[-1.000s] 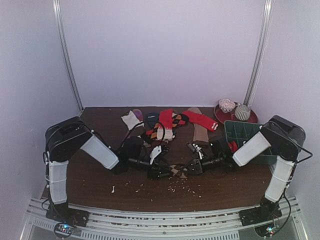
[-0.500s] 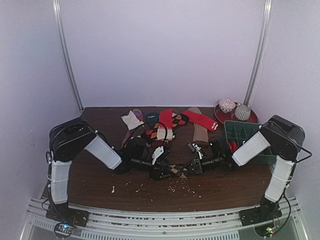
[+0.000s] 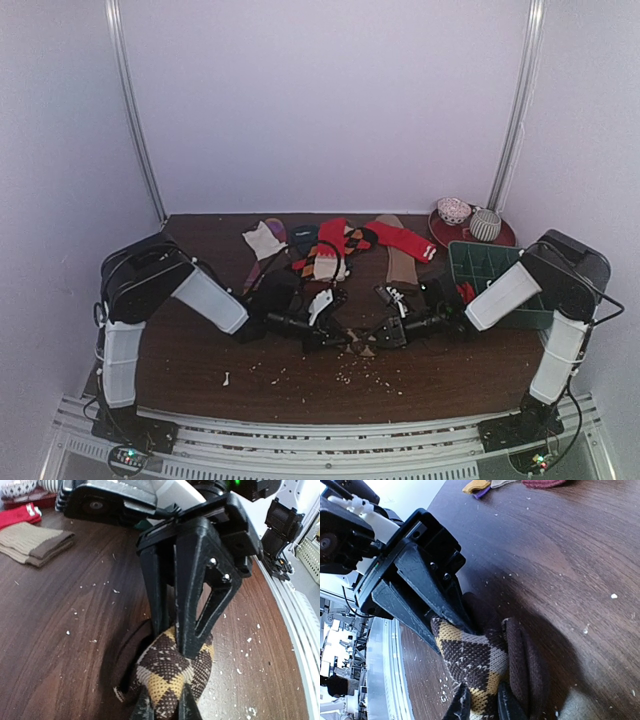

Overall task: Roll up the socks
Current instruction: Roll a pair of socks at the center of the board.

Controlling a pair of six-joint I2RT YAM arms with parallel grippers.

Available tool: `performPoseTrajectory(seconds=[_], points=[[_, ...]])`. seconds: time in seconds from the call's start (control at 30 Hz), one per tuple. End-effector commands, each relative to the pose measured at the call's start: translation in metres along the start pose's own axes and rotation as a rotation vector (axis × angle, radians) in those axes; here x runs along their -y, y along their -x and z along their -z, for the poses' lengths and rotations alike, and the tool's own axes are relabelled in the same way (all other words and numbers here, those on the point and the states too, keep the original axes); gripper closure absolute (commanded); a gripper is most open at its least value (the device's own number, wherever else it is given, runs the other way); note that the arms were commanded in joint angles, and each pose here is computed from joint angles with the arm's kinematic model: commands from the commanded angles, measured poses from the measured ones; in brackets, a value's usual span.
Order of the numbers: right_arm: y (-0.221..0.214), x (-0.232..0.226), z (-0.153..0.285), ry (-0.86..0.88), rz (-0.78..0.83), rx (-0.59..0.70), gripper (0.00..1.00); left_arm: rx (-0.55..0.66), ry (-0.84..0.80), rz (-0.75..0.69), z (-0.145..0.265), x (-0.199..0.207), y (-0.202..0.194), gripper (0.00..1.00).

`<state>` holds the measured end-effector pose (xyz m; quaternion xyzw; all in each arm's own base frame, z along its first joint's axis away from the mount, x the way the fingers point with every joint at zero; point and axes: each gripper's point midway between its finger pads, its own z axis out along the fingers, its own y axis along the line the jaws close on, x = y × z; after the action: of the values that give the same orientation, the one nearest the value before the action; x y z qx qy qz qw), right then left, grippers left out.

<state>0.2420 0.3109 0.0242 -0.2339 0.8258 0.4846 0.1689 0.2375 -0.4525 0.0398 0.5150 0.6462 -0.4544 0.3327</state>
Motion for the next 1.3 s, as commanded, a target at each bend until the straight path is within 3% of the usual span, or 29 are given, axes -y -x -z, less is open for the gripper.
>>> performPoseTrajectory(seconds=[0.0, 0.23, 0.57, 0.73, 0.87, 1.1, 1.27], points=[[-0.102, 0.047, 0.004, -0.218, -0.272, -0.307, 0.83, -0.242, -0.026, 0.187, -0.023, 0.021, -0.053, 1.00], [-0.031, 0.034, 0.011, -0.279, -0.028, -0.216, 0.72, -0.507, 0.105, 0.497, 0.012, 0.010, -0.114, 1.00], [0.039, 0.002, 0.036, -0.334, 0.239, -0.026, 0.64, -0.622, 0.134, 0.593, 0.022, 0.012, -0.154, 1.00], [0.050, -0.024, 0.055, -0.319, 0.347, 0.051, 0.48, -0.645, 0.127, 0.618, 0.024, 0.009, -0.162, 1.00], [0.047, -0.031, 0.057, -0.300, 0.384, 0.027, 0.34, -0.660, 0.120, 0.642, 0.028, 0.009, -0.166, 1.00], [0.034, -0.025, 0.035, -0.216, 0.336, -0.049, 0.22, -0.705, 0.142, 0.657, 0.035, 0.005, -0.179, 1.00], [0.032, -0.029, 0.021, -0.125, 0.318, -0.050, 0.19, -0.713, 0.156, 0.665, 0.038, 0.000, -0.182, 1.00]])
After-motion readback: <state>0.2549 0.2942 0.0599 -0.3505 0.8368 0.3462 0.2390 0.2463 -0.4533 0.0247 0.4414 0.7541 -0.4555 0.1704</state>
